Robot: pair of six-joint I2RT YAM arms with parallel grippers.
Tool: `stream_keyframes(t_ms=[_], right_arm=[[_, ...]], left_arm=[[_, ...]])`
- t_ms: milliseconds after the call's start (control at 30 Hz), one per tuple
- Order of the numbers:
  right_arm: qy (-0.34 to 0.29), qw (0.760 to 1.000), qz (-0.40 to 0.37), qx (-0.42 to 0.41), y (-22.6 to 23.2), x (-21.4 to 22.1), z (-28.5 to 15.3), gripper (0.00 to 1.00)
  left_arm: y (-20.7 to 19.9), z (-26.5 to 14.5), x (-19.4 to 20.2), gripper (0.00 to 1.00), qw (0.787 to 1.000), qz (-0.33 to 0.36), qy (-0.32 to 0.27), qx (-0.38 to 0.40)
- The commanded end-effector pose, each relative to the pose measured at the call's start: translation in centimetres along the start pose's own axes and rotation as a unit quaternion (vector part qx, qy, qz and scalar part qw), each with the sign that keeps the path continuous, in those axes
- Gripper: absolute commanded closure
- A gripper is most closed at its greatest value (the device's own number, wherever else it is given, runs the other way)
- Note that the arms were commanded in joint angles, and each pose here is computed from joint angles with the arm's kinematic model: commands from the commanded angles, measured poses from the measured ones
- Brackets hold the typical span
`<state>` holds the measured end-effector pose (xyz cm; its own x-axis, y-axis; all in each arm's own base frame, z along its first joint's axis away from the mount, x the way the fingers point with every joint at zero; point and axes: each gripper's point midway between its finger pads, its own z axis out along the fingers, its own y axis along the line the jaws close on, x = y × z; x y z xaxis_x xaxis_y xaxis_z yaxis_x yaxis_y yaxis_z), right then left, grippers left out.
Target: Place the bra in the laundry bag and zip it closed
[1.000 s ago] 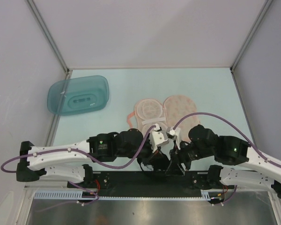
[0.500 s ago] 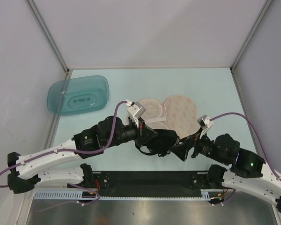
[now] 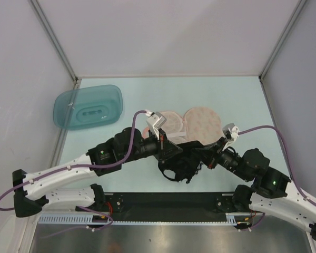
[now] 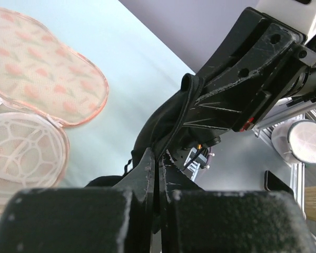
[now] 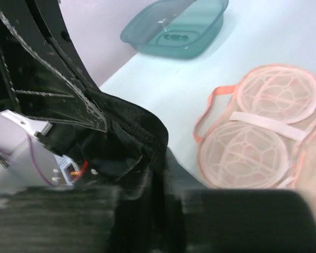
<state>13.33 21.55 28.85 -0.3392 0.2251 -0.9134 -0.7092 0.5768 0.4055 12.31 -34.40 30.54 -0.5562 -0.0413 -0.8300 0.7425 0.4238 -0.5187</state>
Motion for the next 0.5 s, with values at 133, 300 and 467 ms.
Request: stream_keyframes(t_ms=[133,300,467], right_arm=[[-0.011,1.0,-0.019,-0.019,1.4,-3.6,-0.2,1.0],[0.029,0.996,-0.034,-0.079,4.3,-5.0,-1.7,1.0],[0.107,0.985,-0.051,-0.124,6.2,-4.1,-3.1,1.0]], left_arm=[[0.2,-1.6,-1.5,0.3,0.999,0.022,-0.033,0.029],[2.4,-2.9,0.3,0.13,0.997,0.063,-0.029,0.023],[0.7,-2.9,2.7,0.12,0.989,0.076,-0.041,0.118]])
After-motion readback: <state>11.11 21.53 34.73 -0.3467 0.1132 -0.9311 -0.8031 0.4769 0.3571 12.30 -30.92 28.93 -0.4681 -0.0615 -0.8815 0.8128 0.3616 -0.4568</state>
